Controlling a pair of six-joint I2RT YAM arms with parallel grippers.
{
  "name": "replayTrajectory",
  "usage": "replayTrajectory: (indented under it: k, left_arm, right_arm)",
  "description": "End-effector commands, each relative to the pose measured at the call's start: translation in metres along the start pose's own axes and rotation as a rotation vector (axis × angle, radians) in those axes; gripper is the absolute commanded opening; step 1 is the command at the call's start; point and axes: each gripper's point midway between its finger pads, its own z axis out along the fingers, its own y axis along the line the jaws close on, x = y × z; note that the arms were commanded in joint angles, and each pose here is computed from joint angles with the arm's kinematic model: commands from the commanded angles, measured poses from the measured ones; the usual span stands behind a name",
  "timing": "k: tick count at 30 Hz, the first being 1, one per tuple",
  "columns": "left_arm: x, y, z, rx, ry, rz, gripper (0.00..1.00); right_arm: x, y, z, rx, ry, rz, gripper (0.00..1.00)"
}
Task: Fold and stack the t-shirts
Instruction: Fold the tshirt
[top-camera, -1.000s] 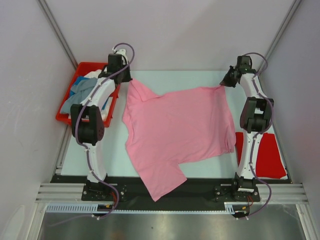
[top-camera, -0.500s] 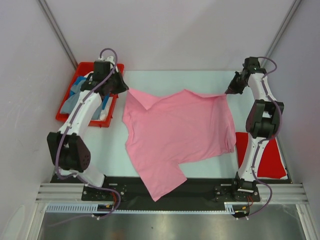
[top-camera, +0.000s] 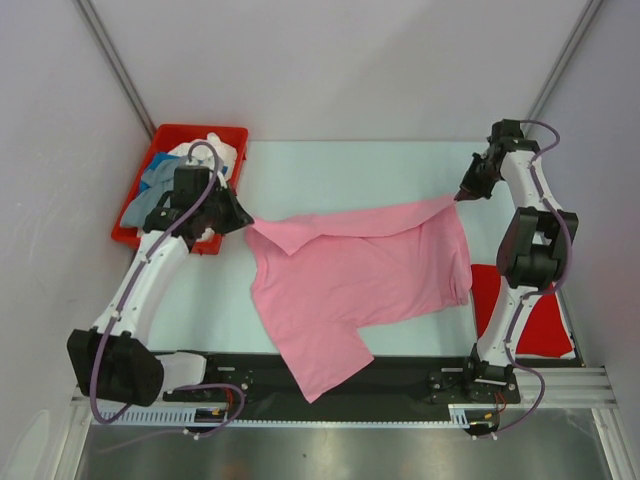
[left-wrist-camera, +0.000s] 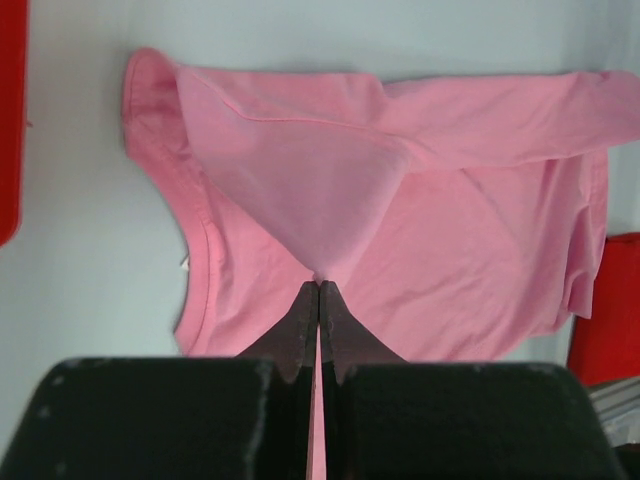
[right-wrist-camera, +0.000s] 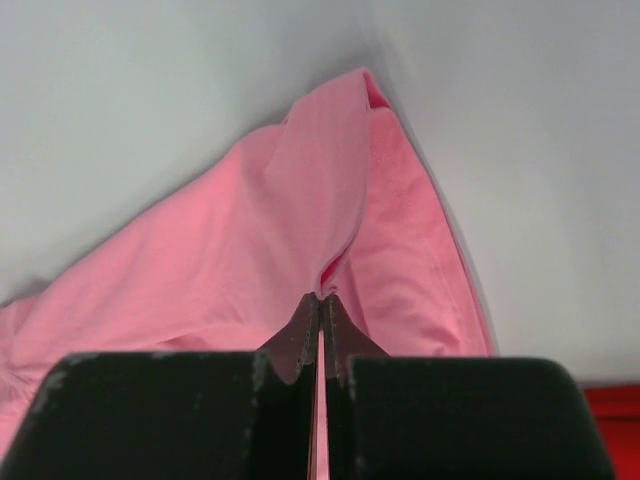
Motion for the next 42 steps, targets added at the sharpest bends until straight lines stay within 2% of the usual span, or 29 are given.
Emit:
replayTrajectory:
  k: [1, 8, 16, 18, 19, 21, 22, 23, 24, 25, 26, 27, 30, 34, 36, 37, 39, 42]
  left_arm:
    - [0.007, -0.009, -0.021, 0.042, -0.019, -0.023, 0.0]
    - [0.03, -0.005, -0.03, 0.053, 0.007, -0.076, 0.0]
    - [0.06, 0.006, -0.023, 0.044, 0.069, -0.104, 0.0]
    - [0.064, 0.009, -0.023, 0.038, 0.073, -0.102, 0.02]
    - [0.068, 0.011, -0.022, 0.032, 0.083, -0.099, 0.18]
    - [0.068, 0.014, -0.026, 0.011, 0.07, -0.089, 0.36]
    - [0.066, 0.016, -0.03, 0.0, 0.057, -0.081, 0.51]
    - [0.062, 0.017, -0.033, -0.01, 0.037, -0.063, 0.59]
    - [0.054, 0.023, -0.037, -0.05, -0.006, -0.053, 0.67]
    - [0.047, 0.022, -0.041, -0.059, -0.028, -0.042, 0.79]
    - [0.042, 0.024, -0.043, -0.073, -0.041, -0.017, 0.81]
    - [0.038, 0.027, -0.042, -0.093, -0.05, -0.009, 0.83]
    - [0.023, 0.03, -0.022, -0.114, -0.052, 0.039, 0.82]
    - [0.013, 0.046, 0.038, -0.175, 0.053, 0.091, 0.68]
    - [0.009, 0.053, 0.054, -0.212, 0.084, 0.09, 0.68]
    - [-0.005, 0.05, 0.057, -0.214, 0.071, 0.098, 0.68]
    - [0.0, 0.062, 0.079, -0.26, 0.139, 0.093, 0.68]
    - [-0.009, 0.068, 0.099, -0.286, 0.142, 0.105, 0.67]
  right_arm:
    - [-0.001, -0.002, -0.029, 0.012, -0.039, -0.02, 0.0]
    - [0.007, -0.008, -0.034, 0.023, -0.036, -0.024, 0.0]
    - [0.022, -0.025, -0.014, 0.073, 0.022, -0.005, 0.0]
    - [0.025, -0.03, -0.011, 0.095, 0.029, 0.002, 0.04]
    - [0.027, -0.034, -0.009, 0.111, 0.036, 0.007, 0.05]
    - [0.029, -0.044, -0.01, 0.165, 0.031, 0.018, 0.09]
    - [0.024, -0.047, -0.017, 0.179, 0.0, 0.025, 0.15]
    - [0.026, -0.055, -0.017, 0.215, -0.011, 0.032, 0.23]
    - [0.023, -0.056, -0.022, 0.219, -0.037, 0.044, 0.38]
    - [0.015, -0.056, -0.024, 0.215, -0.076, 0.045, 0.45]
    - [0.01, -0.054, -0.026, 0.206, -0.099, 0.042, 0.5]
    - [0.001, -0.049, -0.028, 0.187, -0.124, 0.032, 0.6]
    - [-0.022, -0.025, -0.016, 0.07, -0.147, -0.017, 0.65]
    - [-0.049, -0.009, 0.009, 0.02, -0.161, -0.087, 0.66]
    - [-0.056, -0.006, 0.024, -0.008, -0.149, -0.094, 0.66]
    - [-0.058, -0.006, 0.029, -0.012, -0.143, -0.106, 0.66]
    - [-0.055, -0.007, 0.043, -0.019, -0.115, -0.113, 0.66]
    - [-0.056, -0.005, 0.054, -0.029, -0.117, -0.134, 0.67]
